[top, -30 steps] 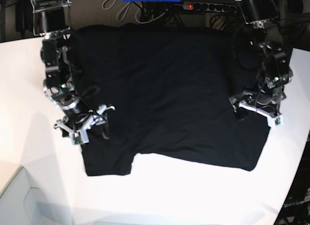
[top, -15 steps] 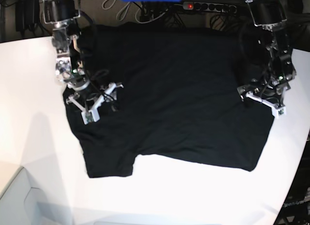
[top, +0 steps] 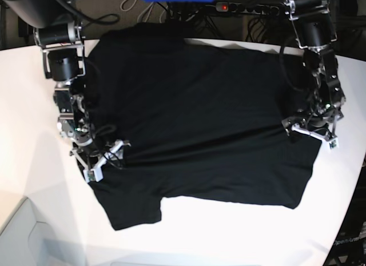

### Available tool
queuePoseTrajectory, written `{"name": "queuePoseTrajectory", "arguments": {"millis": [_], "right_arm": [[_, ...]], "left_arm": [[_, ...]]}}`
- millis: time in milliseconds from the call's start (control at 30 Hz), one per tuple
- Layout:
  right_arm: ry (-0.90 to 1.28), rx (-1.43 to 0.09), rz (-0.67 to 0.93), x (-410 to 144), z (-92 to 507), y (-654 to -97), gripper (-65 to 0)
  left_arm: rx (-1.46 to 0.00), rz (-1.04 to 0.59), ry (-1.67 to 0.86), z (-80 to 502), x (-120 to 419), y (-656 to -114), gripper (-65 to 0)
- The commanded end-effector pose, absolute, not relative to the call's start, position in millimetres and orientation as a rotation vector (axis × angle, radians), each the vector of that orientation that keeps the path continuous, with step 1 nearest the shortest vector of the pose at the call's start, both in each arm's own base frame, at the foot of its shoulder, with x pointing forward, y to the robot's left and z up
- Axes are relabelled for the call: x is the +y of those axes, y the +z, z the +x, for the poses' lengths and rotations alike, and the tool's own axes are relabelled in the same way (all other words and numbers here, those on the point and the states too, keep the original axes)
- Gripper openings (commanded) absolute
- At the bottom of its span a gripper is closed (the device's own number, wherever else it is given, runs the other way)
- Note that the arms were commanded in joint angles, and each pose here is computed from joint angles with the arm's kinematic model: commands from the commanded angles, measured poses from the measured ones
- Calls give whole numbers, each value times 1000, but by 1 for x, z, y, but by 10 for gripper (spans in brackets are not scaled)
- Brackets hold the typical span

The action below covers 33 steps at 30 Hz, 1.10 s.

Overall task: Layout the t-shirt on the table in an organized manner, then fold the t-shirt properly
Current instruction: 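Grasp the shirt with both grippers and pull it to straighten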

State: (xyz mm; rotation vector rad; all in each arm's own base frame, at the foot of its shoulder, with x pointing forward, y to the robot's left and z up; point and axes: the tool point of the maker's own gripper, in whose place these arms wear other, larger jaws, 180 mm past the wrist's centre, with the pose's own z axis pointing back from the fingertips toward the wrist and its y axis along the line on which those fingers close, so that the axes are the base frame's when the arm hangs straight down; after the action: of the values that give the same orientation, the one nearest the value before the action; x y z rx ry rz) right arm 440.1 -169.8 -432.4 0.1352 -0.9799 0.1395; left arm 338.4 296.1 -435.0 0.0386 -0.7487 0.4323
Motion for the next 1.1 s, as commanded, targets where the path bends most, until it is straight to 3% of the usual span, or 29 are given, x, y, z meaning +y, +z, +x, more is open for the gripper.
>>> {"name": "queuePoseTrajectory", "arguments": {"millis": [0,333,633,900,1067], "right_arm": [[127,-915,74,-189,440,-440,-229],[256,-984,61,-168,479,-421,-226],[284,-1126,36,-175,508,-372,-223],[282,-1206,28,-177,470,-332,-227],[236,-1138,22,-176,406,-332,-228]], "left_arm": [[-676,-22,451,332,280,-446,0],[-727,-70,454,350,259,-432,0],[-797,-73,380,353,252,-372,0],[-887,-45,320,340,247,-334,0],[-860,17,357,310,273,-341,0]]}}
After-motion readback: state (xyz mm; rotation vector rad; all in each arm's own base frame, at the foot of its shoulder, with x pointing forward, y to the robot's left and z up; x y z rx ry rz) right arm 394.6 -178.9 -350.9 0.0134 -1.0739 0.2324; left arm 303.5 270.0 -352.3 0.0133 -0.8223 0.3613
